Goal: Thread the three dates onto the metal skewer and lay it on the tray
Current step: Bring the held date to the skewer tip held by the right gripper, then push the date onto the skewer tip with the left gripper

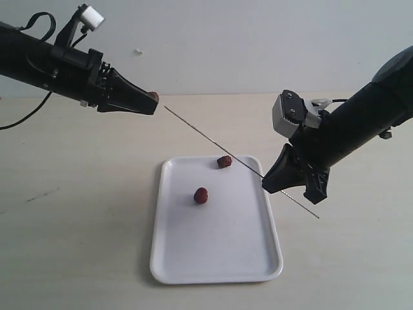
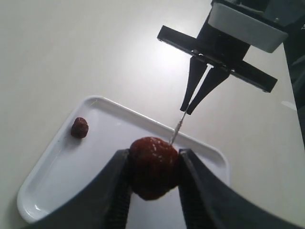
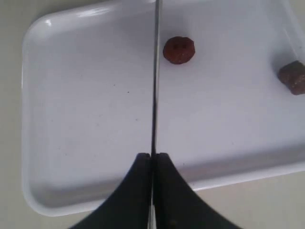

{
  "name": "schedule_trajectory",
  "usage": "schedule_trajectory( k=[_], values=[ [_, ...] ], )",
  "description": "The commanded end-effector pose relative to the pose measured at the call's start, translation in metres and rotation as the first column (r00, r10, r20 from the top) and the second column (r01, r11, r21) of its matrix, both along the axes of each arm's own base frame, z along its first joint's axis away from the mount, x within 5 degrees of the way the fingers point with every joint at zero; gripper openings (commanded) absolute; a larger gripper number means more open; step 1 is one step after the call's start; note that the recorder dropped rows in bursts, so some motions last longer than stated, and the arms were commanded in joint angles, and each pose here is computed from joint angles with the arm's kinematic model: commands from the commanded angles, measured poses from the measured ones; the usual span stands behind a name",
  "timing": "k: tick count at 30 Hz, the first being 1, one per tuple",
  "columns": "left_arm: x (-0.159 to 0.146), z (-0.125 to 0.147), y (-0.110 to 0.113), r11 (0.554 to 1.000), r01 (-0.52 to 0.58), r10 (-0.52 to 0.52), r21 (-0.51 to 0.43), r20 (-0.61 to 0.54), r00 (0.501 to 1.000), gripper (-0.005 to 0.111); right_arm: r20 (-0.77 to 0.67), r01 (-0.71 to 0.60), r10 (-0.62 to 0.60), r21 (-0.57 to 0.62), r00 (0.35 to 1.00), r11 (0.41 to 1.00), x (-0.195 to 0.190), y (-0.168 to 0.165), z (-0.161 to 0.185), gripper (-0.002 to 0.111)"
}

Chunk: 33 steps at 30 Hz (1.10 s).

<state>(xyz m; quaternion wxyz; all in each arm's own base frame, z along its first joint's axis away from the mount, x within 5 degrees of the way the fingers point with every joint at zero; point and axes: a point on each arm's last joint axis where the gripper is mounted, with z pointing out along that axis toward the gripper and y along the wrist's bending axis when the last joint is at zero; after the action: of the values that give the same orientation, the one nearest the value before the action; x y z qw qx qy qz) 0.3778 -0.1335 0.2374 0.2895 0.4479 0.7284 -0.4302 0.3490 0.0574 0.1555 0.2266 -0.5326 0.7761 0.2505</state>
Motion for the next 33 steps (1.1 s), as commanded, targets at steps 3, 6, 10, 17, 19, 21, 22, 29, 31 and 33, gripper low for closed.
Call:
schedule_trajectory(
  k=[3, 6, 10, 17, 19, 21, 22, 29, 31, 33],
  values=[
    [-0.001, 0.008, -0.003, 0.999, -0.021, 0.02, -0.05, -0.01, 1.0, 0.032, -0.004, 0.011, -0.011, 0.0, 1.0, 1.0, -0.001, 0.0, 0.0, 0.0],
    [-0.002, 0.008, -0.006, 0.999, -0.017, 0.017, -0.05, -0.018, 1.0, 0.032, -0.003, 0.012, -0.012, -0.001, 1.0, 1.0, 0.0, -0.001, 0.0, 0.0],
    [-0.004, 0.008, -0.013, 0.999, 0.002, -0.002, -0.048, -0.018, 1.0, 0.032, -0.004, 0.011, -0.011, 0.0, 1.0, 1.0, -0.001, 0.0, 0.0, 0.0],
    [-0.008, 0.007, -0.02, 0.999, 0.028, -0.029, -0.036, -0.016, 0.999, 0.032, -0.006, 0.013, -0.013, 0.0, 1.0, 1.0, -0.001, 0.0, 0.0, 0.0],
    [-0.008, 0.006, -0.019, 0.999, 0.032, -0.032, -0.026, -0.016, 0.999, 0.032, -0.006, 0.013, -0.013, 0.0, 1.0, 1.0, -0.001, 0.0, 0.0, 0.0],
    [-0.009, 0.004, -0.019, 0.999, 0.041, -0.041, -0.008, -0.013, 0.999, 0.032, -0.006, 0.015, -0.015, 0.003, 1.0, 1.0, 0.0, 0.0, 0.0, 0.0],
    [-0.009, 0.004, -0.018, 0.999, 0.045, -0.045, 0.0, -0.012, 0.999, 0.032, -0.006, 0.015, -0.015, 0.003, 1.0, 1.0, 0.0, 0.0, 0.0, 0.0],
    [-0.007, 0.002, -0.018, 0.999, 0.029, -0.029, 0.019, -0.002, 1.0, 0.032, -0.006, 0.015, -0.015, 0.003, 1.0, 1.0, 0.0, 0.0, 0.0, 0.0],
    [-0.007, 0.002, -0.018, 0.999, 0.03, -0.03, 0.02, 0.003, 1.0, 0.032, -0.006, 0.015, -0.015, 0.003, 1.0, 1.0, 0.0, 0.0, 0.0, 0.0],
    [-0.007, 0.002, -0.018, 0.999, 0.03, -0.03, 0.02, 0.003, 1.0, 0.032, -0.006, 0.015, -0.015, 0.003, 1.0, 1.0, 0.0, 0.0, 0.0, 0.0]
  ],
)
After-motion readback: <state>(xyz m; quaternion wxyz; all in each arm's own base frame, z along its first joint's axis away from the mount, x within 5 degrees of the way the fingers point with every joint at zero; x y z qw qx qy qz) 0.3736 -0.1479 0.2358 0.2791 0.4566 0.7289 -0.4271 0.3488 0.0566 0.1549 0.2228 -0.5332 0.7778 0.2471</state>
